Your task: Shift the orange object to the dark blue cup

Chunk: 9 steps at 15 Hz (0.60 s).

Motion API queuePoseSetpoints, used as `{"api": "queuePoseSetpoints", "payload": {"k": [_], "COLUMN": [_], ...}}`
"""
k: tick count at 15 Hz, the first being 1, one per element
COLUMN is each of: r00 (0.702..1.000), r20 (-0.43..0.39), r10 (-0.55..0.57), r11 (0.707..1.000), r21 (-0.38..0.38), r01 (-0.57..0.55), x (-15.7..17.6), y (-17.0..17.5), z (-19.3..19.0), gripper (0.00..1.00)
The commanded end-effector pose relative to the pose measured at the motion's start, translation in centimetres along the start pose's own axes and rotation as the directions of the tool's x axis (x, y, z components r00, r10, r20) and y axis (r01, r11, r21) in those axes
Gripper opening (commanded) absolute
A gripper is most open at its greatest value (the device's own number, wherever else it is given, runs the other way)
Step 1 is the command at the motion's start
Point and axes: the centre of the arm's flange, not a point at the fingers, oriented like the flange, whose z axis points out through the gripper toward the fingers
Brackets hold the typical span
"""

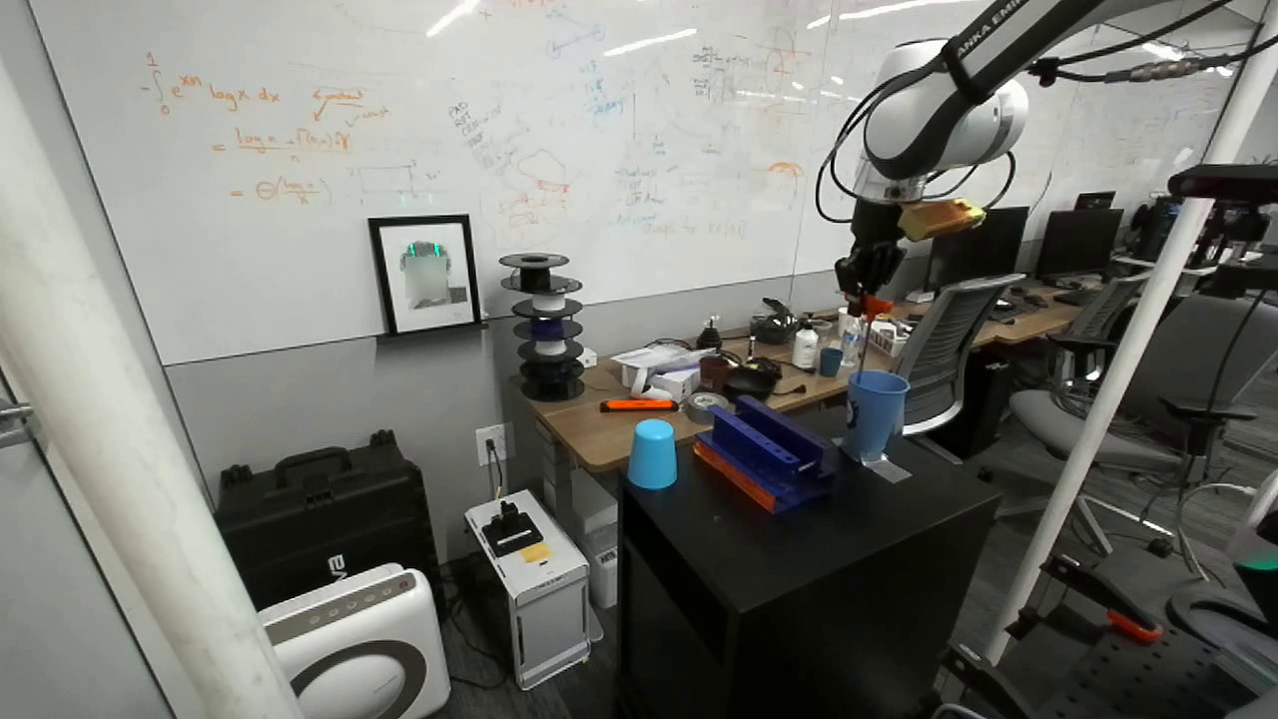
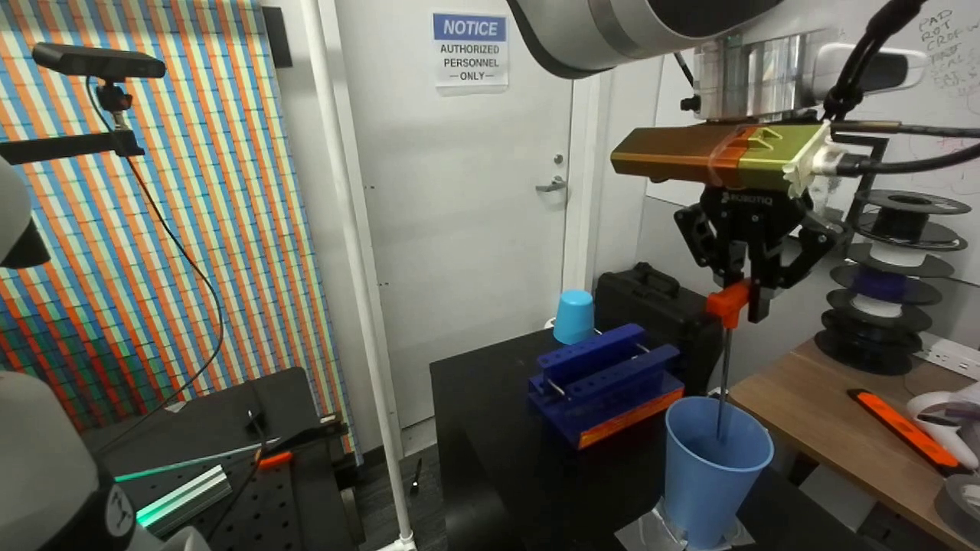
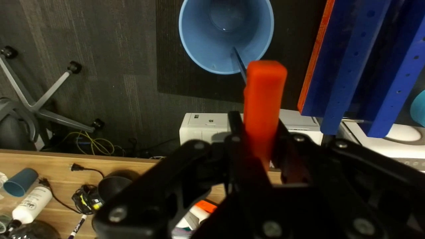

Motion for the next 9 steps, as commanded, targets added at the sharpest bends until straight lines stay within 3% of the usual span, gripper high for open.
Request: {"api": "queuePoseSetpoints", "payload": {"k": [1, 2, 4, 9], "r00": [0.998, 0.997, 0.995, 0.991], "r20": [0.031, 0.051, 0.077, 0.122], "r10": [0.052, 0.058, 0.065, 0.049], "r11": [0.998, 0.998, 0.998, 0.984], "r21": [-0.025, -0.022, -0.003, 0.166], "r01": [-0.052, -0.057, -0.064, -0.070], "x": [1.1, 0.9, 0.1, -1.8], "y": [1.2, 1.4, 1.7, 1.8], "z": [2.0, 3.3, 5.1, 2.8], "gripper": [0.12, 0.45, 0.53, 0.93]}}
